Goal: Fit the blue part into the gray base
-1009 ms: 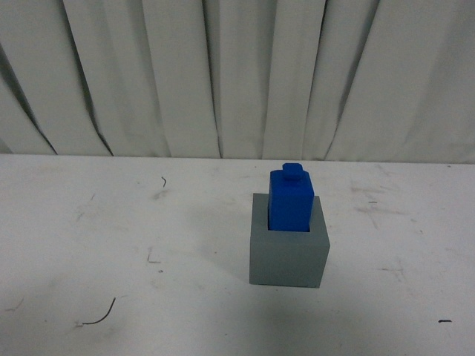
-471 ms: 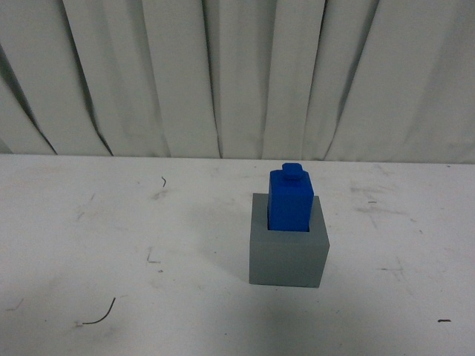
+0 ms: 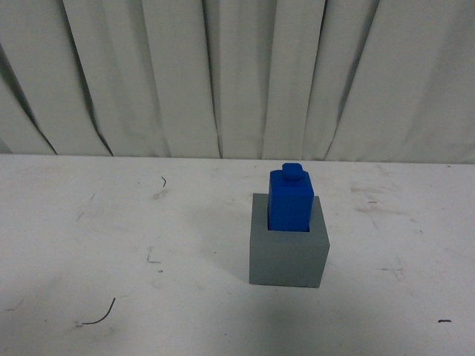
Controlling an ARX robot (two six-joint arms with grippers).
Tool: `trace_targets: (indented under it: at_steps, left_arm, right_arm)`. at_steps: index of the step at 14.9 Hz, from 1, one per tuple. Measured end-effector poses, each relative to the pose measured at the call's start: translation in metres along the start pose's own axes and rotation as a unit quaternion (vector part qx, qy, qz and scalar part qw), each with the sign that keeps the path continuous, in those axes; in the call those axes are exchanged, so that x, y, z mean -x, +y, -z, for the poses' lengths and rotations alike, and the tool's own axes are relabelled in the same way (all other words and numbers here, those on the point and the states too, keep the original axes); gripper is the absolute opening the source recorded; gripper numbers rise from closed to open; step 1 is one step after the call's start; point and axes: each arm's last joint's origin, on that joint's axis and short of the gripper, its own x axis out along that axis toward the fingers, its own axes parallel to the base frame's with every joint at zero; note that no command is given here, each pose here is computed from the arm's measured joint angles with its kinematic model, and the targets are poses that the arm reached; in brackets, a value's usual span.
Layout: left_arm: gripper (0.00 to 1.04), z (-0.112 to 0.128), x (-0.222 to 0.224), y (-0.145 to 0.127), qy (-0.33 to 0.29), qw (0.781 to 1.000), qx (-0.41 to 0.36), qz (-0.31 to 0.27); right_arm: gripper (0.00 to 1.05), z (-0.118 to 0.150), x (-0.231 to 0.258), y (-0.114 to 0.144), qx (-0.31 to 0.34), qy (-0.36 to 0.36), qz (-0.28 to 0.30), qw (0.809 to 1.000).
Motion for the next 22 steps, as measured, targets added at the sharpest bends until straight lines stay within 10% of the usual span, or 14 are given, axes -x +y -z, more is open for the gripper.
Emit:
trace_targets:
  at_steps: [9,22]
  left_arm:
    - [0.98,0.0,0.0,0.0,0.0,1.0,0.0,0.0]
    - [0.98,0.0,0.0,0.0,0.0,1.0,0.0,0.0]
  right_arm:
    - [1.0,0.0,0.0,0.0,-0.001,0.0,0.0,1.0]
    - [0.98,0.0,0.0,0.0,-0.001,0.0,0.0,1.0]
